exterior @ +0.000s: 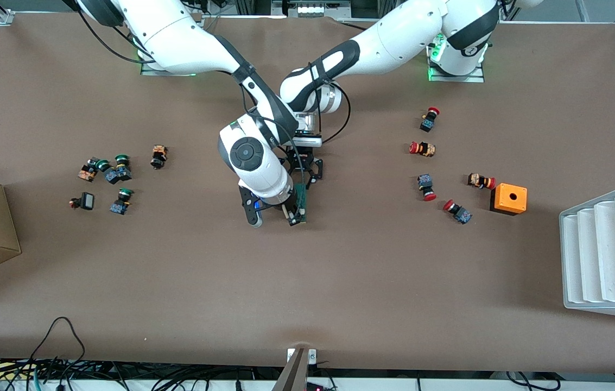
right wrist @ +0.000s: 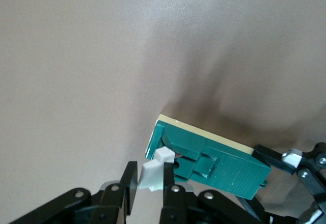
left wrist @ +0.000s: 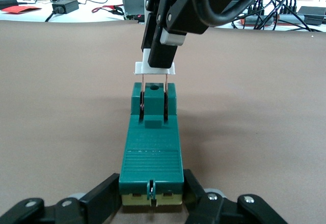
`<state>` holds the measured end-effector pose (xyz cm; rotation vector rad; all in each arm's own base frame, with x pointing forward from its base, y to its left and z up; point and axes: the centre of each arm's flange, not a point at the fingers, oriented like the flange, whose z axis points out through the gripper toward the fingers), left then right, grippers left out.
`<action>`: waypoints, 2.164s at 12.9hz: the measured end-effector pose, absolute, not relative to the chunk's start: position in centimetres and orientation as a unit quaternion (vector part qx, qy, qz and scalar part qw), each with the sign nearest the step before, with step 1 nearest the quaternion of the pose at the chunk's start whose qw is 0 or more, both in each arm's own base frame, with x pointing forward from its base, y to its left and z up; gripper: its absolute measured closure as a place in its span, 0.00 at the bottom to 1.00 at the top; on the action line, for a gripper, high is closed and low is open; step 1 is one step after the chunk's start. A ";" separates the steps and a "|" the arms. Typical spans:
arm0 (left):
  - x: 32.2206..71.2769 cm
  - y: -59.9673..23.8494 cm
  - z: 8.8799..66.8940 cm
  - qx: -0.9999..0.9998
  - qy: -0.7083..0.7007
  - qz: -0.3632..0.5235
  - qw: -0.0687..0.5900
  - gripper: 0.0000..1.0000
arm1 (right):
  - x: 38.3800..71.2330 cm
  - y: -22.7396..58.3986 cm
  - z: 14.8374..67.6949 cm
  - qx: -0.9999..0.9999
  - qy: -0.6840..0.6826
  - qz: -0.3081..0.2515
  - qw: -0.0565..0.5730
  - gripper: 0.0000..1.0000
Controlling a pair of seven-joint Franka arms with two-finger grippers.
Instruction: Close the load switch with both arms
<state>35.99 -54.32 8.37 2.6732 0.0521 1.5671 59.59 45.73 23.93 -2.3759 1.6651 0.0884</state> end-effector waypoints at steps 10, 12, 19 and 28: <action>36.0 -54.3 8.4 0.862 0.017 0.506 0.021 0.46 | 60.5 45.4 21.8 -0.815 0.565 0.022 0.127 0.75; 36.0 -54.3 8.4 0.862 0.017 0.506 0.021 0.46 | 60.8 45.0 22.0 -0.815 0.566 0.023 0.125 0.74; 36.0 -54.3 8.4 0.862 0.018 0.506 0.022 0.46 | 66.6 32.9 34.8 -0.886 0.453 0.024 0.099 0.23; 36.6 -54.2 8.2 0.864 0.026 0.502 0.029 0.42 | 60.6 11.6 50.6 -0.990 0.112 0.063 0.061 0.01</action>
